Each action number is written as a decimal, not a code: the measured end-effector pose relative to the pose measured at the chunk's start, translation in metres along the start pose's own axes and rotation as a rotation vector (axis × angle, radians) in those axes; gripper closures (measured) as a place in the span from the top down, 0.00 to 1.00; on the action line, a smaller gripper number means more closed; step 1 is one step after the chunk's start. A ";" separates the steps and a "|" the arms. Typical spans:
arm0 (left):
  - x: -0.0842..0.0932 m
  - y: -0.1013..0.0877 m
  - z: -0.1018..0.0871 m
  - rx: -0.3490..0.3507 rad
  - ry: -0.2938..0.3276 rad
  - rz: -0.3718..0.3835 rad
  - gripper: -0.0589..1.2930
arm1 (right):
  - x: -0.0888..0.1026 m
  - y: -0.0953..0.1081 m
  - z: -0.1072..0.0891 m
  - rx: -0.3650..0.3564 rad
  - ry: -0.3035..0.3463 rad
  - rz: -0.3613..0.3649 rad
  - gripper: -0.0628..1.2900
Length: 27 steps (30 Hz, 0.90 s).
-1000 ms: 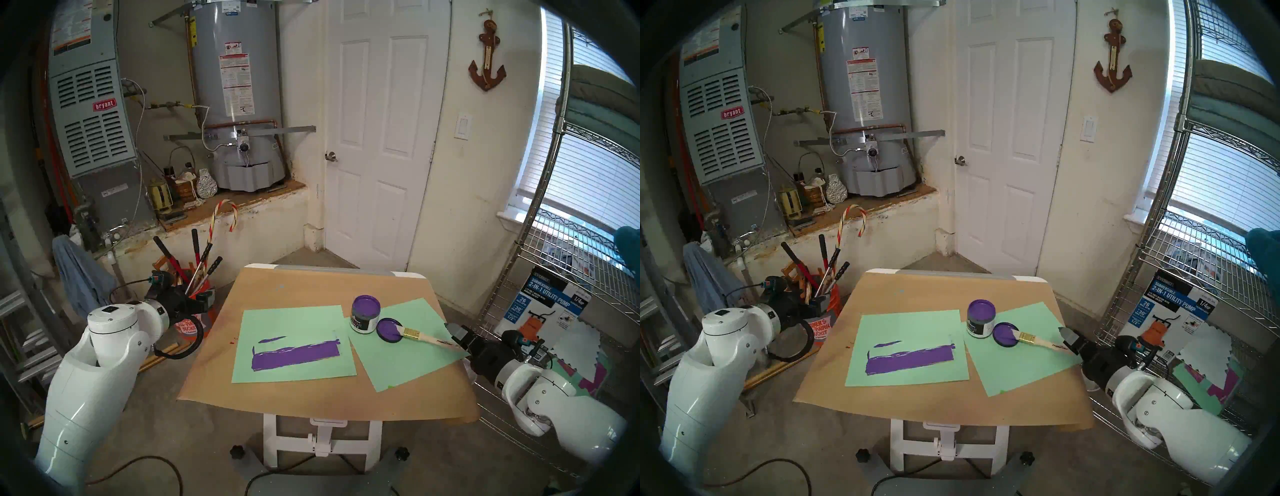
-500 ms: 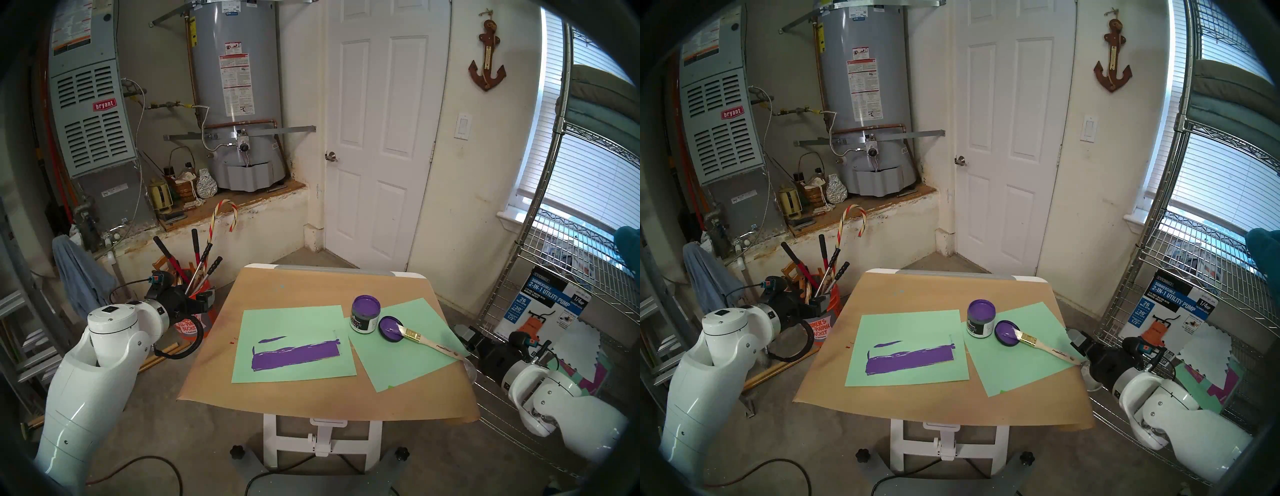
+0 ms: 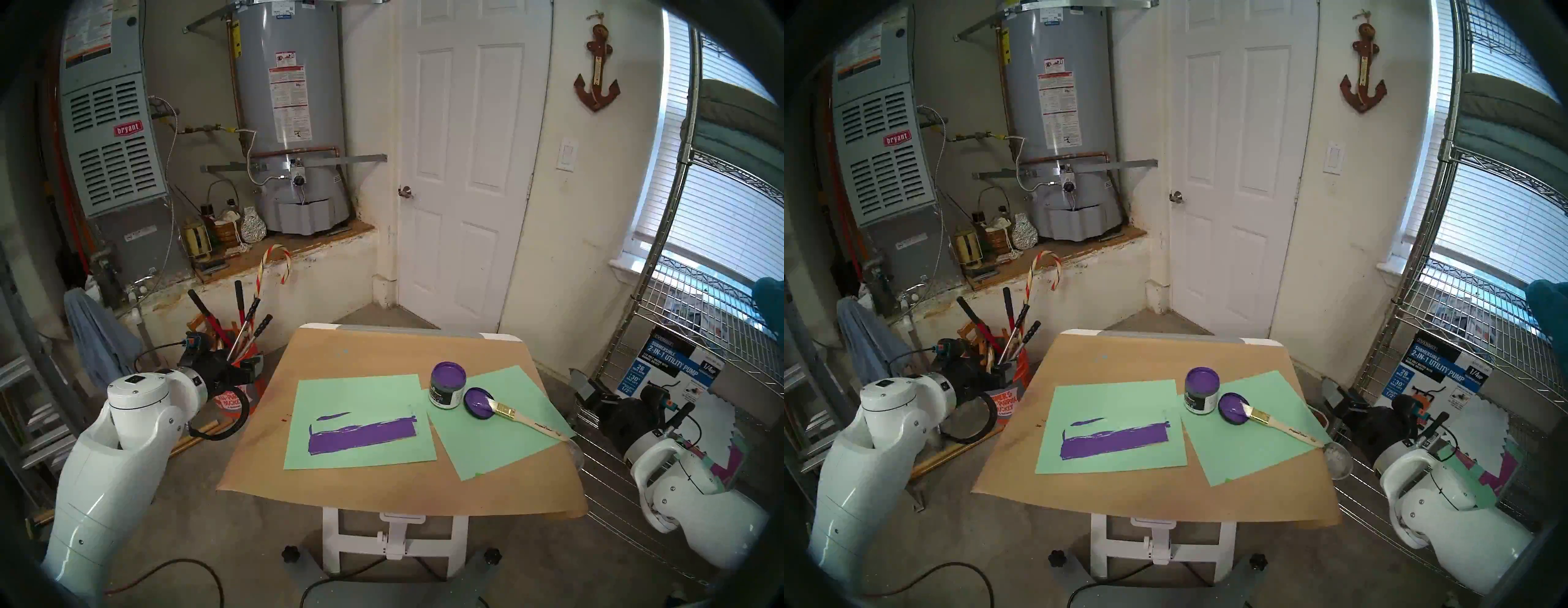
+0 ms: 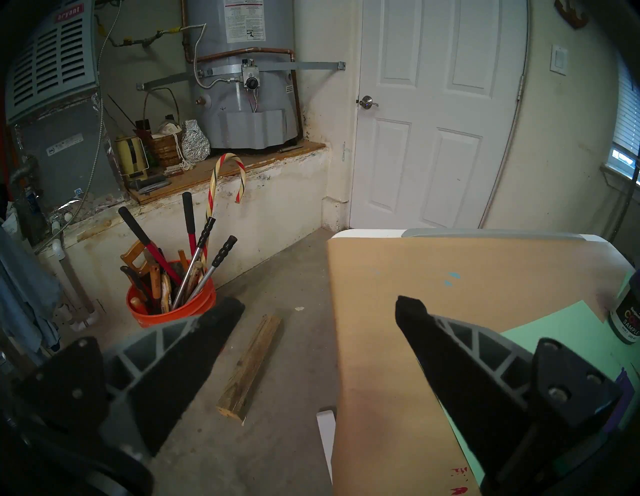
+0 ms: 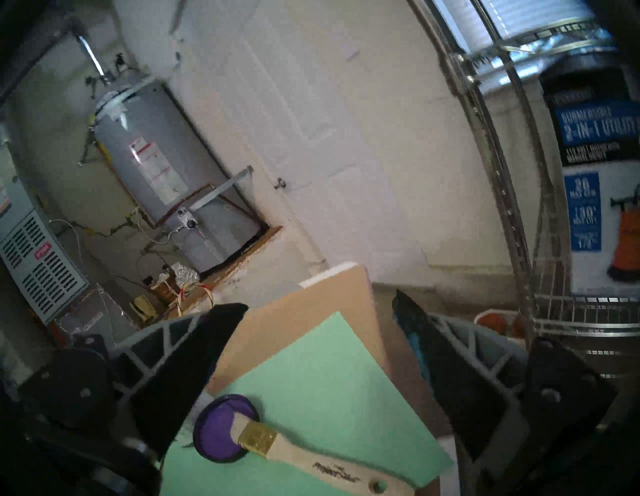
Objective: Pick up brush, dip the brush into paint, and paint the wood
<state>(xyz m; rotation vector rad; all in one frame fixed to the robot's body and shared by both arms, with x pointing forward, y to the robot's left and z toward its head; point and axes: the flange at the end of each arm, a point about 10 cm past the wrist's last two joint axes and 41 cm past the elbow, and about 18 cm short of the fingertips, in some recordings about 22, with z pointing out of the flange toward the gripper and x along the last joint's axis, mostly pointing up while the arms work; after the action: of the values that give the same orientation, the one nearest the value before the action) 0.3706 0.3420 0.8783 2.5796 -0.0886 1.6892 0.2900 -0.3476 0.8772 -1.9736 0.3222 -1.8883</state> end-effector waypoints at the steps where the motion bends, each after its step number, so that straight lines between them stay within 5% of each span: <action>1: 0.000 0.000 0.000 0.000 0.000 0.000 0.97 | 0.002 -0.006 0.001 0.019 0.017 -0.012 0.93; 15: 0.000 0.000 0.000 0.000 -0.001 0.000 0.97 | 0.004 -0.095 0.008 0.214 0.067 -0.110 0.93; 27: -0.001 0.000 0.000 0.000 -0.002 0.000 0.97 | 0.021 -0.124 0.023 0.224 0.061 -0.236 0.93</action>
<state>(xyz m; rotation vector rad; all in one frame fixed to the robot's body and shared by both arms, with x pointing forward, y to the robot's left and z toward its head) 0.3707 0.3421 0.8774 2.5816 -0.0892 1.6862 0.3019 -0.2427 0.9486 -1.8728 -0.1084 -2.0298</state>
